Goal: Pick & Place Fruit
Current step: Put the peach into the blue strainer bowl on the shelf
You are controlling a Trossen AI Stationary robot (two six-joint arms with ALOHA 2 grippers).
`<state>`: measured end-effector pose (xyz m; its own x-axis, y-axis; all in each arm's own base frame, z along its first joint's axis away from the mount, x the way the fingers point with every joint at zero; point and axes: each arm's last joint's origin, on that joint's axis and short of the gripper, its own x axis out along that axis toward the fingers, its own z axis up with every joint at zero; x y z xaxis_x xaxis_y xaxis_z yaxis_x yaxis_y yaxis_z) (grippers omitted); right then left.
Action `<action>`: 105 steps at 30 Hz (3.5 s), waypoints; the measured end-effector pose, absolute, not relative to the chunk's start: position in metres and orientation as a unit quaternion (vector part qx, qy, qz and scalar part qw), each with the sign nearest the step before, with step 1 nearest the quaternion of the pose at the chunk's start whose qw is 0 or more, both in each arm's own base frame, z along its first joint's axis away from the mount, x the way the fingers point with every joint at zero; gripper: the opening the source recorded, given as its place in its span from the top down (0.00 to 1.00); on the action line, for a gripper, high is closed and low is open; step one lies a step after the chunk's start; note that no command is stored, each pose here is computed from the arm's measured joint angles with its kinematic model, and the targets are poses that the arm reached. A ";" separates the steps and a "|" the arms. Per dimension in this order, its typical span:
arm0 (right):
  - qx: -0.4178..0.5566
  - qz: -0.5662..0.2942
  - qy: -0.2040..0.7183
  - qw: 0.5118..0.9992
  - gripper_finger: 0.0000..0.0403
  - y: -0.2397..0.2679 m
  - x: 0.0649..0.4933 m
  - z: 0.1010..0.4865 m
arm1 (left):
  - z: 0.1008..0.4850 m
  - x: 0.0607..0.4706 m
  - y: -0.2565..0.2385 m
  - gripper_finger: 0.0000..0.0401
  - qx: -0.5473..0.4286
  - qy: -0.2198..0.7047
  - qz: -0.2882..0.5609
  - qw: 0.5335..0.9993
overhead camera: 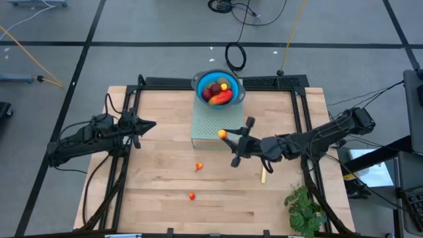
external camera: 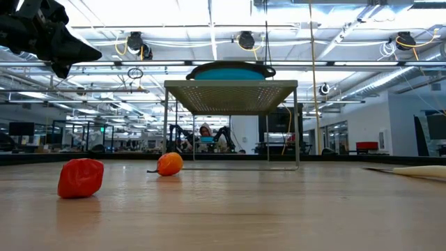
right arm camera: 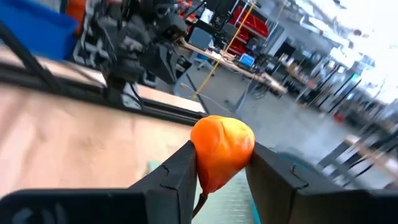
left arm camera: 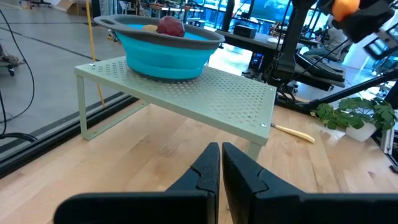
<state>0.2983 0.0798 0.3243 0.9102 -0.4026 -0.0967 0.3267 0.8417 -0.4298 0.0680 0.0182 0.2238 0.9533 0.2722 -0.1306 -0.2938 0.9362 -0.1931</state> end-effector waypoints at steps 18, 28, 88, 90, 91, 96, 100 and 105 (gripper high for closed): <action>-0.466 -0.208 0.173 0.842 0.70 0.042 0.306 0.324 | 0.224 0.068 0.018 0.96 -0.105 0.051 0.144 0.983; -0.399 -0.254 0.169 0.865 0.70 0.019 0.309 0.325 | 0.224 0.068 0.018 0.96 -0.109 0.051 0.144 0.982; 0.082 -0.285 0.125 0.947 0.71 -0.136 0.283 0.306 | 0.224 0.066 0.023 0.96 -0.167 0.026 0.240 0.956; 0.088 -0.284 0.133 0.946 0.71 -0.135 0.284 0.304 | 0.224 0.066 0.023 0.96 -0.167 0.026 0.240 0.956; 0.091 -0.283 0.133 0.945 0.71 -0.134 0.284 0.304 | 0.224 0.066 0.023 0.96 -0.167 0.026 0.240 0.956; 0.091 -0.283 0.130 0.946 0.71 -0.134 0.284 0.305 | 0.224 0.066 0.023 0.96 -0.167 0.025 0.240 0.956; 0.091 -0.283 0.130 0.946 0.71 -0.134 0.284 0.305 | 0.224 0.066 0.023 0.96 -0.170 0.025 0.240 0.955; 0.092 -0.282 0.130 0.946 0.71 -0.134 0.284 0.305 | 0.224 0.066 0.023 0.96 -0.170 0.025 0.240 0.955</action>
<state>0.2840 -0.1343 0.3047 0.8069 -0.5098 -0.2985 0.5576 0.8241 0.0998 0.0660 0.0234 0.2237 0.8833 0.4507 -0.1290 -0.4676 0.8268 -0.3128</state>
